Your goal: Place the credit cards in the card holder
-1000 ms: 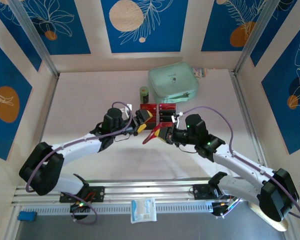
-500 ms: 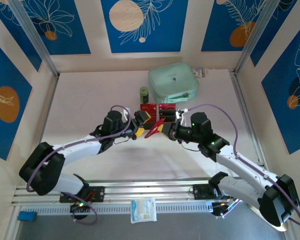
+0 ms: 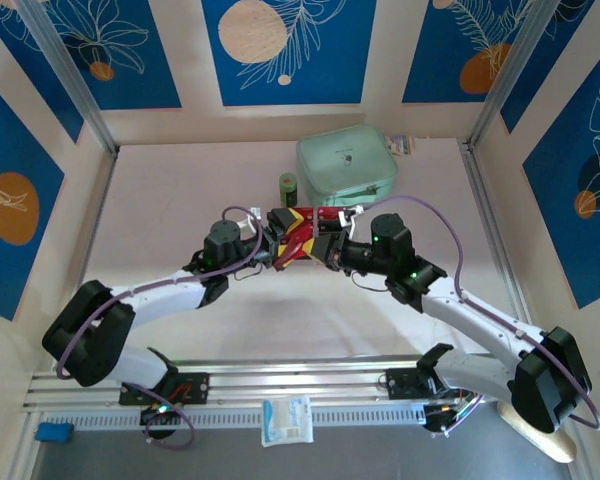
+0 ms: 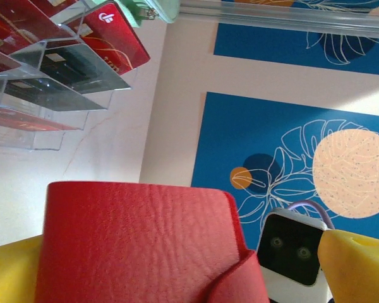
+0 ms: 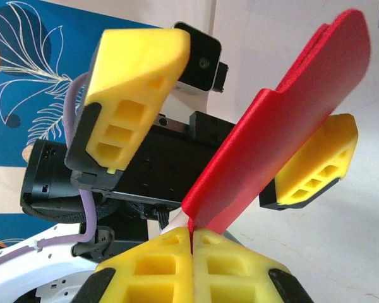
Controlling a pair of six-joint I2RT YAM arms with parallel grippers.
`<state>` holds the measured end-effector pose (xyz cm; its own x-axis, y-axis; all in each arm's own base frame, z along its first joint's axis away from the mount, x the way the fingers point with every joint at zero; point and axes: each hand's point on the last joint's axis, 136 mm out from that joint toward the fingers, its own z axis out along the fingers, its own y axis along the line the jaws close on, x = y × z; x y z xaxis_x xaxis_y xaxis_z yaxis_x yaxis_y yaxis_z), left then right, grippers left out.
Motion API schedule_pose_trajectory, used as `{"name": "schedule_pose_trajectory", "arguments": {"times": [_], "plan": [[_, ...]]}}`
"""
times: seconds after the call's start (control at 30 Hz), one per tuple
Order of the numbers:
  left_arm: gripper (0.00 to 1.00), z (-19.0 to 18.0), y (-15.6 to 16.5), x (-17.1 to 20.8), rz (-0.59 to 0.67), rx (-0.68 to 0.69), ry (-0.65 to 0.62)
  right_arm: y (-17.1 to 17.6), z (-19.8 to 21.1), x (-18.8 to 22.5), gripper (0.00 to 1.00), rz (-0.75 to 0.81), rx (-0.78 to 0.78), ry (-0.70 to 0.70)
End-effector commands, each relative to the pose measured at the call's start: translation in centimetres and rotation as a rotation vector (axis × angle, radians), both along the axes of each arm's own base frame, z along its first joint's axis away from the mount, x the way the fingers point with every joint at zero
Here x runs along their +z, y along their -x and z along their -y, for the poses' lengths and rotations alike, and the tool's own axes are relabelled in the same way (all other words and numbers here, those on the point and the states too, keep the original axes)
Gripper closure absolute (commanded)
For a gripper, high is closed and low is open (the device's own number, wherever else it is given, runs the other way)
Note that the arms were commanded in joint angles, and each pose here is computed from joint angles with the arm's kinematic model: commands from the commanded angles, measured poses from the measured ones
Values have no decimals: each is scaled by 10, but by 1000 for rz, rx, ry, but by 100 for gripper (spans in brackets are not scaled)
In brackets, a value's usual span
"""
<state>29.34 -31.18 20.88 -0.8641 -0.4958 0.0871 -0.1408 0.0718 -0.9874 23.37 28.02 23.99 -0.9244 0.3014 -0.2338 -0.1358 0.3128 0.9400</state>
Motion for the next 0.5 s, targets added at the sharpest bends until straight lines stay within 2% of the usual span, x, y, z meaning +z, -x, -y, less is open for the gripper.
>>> {"name": "schedule_pose_trajectory", "arguments": {"times": [0.0,0.23,0.47], "plan": [[2,0,-2,22,63,4,43,4,4,1,100,37,12,-9],[18,-10,-5,30,137,30,5,8,18,-26,100,-11,-18,21],[30,-13,-5,36,188,31,-41,6,20,-37,100,-31,-20,37]]}}
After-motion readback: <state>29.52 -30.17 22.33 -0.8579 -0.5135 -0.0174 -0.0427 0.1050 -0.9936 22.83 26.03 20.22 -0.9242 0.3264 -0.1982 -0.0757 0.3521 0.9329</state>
